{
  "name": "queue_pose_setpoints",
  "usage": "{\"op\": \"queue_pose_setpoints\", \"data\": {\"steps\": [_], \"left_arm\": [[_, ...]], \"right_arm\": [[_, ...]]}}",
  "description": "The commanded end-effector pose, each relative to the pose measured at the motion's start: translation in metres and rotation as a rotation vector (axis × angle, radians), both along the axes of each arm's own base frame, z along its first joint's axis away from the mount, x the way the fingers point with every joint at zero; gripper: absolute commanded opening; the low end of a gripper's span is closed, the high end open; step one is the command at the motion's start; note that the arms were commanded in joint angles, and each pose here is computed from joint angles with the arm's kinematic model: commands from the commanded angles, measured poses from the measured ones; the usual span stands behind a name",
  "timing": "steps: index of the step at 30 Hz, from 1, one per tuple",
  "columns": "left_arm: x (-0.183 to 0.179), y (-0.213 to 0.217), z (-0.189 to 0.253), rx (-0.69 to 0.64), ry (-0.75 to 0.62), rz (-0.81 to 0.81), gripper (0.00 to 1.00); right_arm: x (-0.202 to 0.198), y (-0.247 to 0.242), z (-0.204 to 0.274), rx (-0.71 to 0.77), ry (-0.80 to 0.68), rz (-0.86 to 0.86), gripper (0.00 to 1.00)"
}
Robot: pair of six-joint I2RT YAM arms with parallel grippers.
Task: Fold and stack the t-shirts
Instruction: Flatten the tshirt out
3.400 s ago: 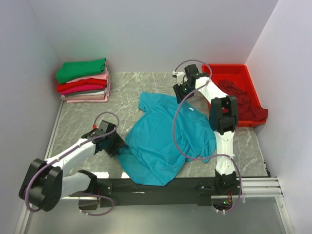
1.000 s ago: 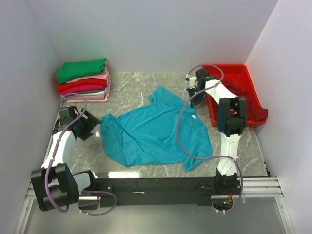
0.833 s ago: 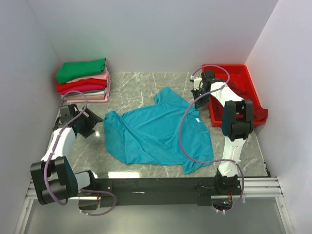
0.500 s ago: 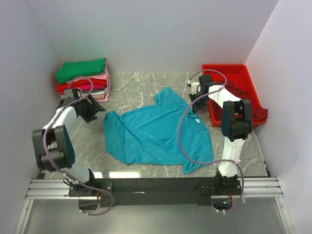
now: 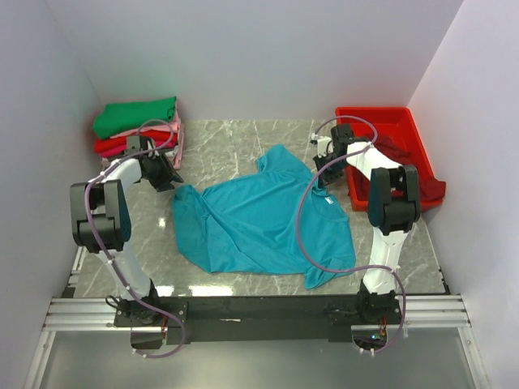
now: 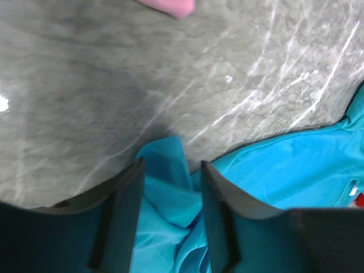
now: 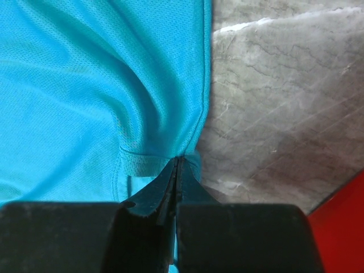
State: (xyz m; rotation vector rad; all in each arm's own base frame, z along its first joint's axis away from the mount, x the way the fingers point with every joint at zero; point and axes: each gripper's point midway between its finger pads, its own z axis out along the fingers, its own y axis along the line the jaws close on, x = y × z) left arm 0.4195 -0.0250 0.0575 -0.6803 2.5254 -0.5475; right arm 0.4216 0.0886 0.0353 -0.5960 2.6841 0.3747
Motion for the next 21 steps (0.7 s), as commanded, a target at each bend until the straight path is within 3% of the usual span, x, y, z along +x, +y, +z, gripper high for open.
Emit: {"op": "queue_pose_setpoints", "data": {"steps": [1,6,9,10,14,21], "left_arm": [[0.004,-0.010,0.001,0.013,0.004,-0.056,0.46],[-0.016,-0.016,0.002,-0.004,0.012,-0.061,0.36],[-0.027,-0.015,-0.001,0.009,0.031,-0.052,0.15],[-0.030,-0.013,-0.002,0.014,0.042,-0.044,0.01],[-0.042,0.000,0.004,0.051,0.040,0.010,0.00],[-0.080,0.077,0.023,0.080,-0.026,0.323,0.00]], "right_arm": [[0.001,0.006,0.005,0.020,-0.026,0.019,0.00],[0.002,0.006,0.010,0.021,-0.039,0.022,0.00],[0.002,0.006,0.012,0.022,-0.045,0.021,0.00],[0.002,0.005,0.013,0.022,-0.047,0.019,0.00],[0.003,0.004,0.020,0.018,-0.067,0.018,0.00],[0.004,-0.002,0.031,-0.014,-0.112,0.018,0.00]]}}
